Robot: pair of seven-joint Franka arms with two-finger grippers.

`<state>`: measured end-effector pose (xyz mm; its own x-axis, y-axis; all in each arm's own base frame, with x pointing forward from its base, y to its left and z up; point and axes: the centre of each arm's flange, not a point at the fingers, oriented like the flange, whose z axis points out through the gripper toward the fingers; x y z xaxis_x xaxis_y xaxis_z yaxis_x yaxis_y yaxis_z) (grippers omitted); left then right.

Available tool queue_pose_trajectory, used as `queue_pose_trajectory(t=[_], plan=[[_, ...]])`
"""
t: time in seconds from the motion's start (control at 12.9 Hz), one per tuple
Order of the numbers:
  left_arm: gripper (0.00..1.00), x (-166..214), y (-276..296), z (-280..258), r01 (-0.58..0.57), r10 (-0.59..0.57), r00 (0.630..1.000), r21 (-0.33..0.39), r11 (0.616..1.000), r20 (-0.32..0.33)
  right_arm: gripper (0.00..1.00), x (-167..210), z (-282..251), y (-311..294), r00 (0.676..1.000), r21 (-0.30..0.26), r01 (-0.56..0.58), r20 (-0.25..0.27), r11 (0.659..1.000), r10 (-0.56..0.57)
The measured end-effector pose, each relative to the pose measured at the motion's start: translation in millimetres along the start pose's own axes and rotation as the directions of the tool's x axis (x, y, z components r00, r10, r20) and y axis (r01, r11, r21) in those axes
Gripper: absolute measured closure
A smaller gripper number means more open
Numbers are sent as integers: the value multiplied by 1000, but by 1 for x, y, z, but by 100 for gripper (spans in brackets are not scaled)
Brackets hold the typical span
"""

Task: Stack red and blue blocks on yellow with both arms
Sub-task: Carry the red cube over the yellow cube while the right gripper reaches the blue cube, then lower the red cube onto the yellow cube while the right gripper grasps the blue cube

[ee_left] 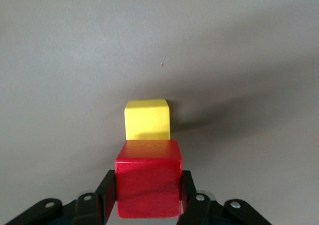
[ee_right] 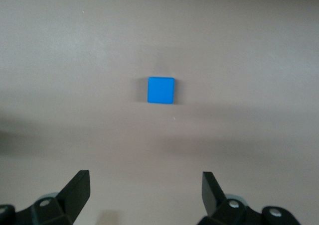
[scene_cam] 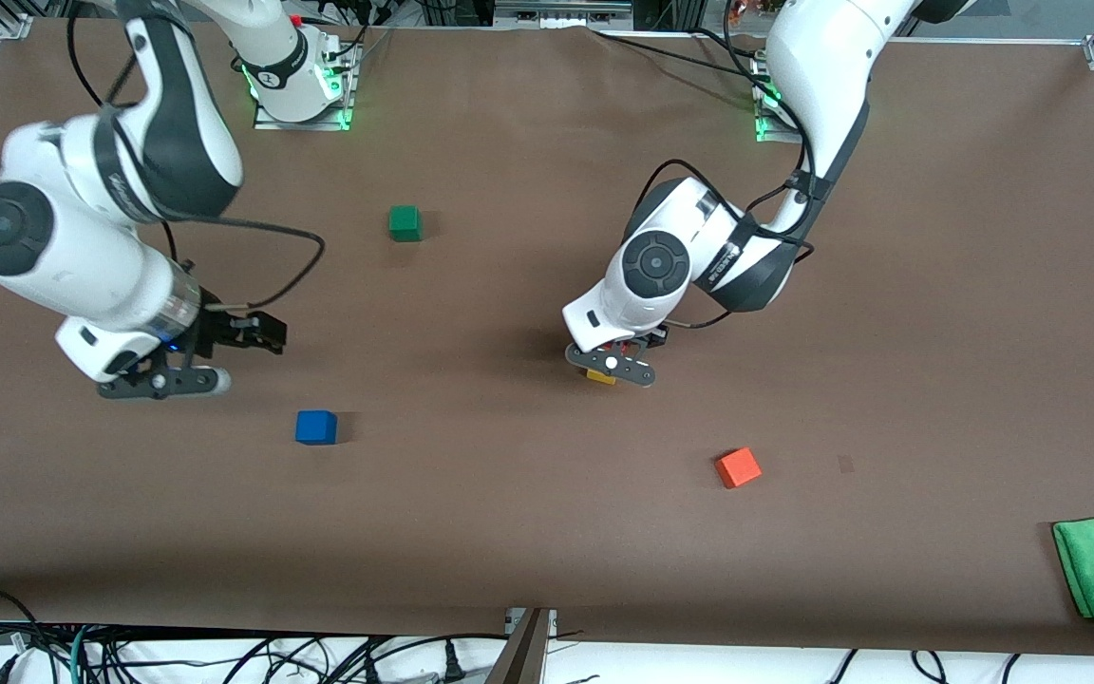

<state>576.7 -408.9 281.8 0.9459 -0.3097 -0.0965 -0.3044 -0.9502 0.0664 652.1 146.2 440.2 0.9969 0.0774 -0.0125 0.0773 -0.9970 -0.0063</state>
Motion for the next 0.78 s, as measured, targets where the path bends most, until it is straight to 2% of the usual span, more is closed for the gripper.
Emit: queue_pose_trajectory(t=[0.16, 0.47, 0.78], plan=[[44, 4, -1, 5, -17, 17, 1000, 26, 1000, -20, 0, 12, 41, -6, 1000, -6, 7, 2, 1000, -7], [44, 11, 2, 11, -22, 23, 999, 16, 1000, -48, 0, 36, 166, -10, 1000, 11, -12, 3, 1000, 12], [44, 9, 11, 15, -55, 58, 997, 47, 997, -56, 0, 39, 221, -5, 1000, 2, 30, 8, 1000, -30]])
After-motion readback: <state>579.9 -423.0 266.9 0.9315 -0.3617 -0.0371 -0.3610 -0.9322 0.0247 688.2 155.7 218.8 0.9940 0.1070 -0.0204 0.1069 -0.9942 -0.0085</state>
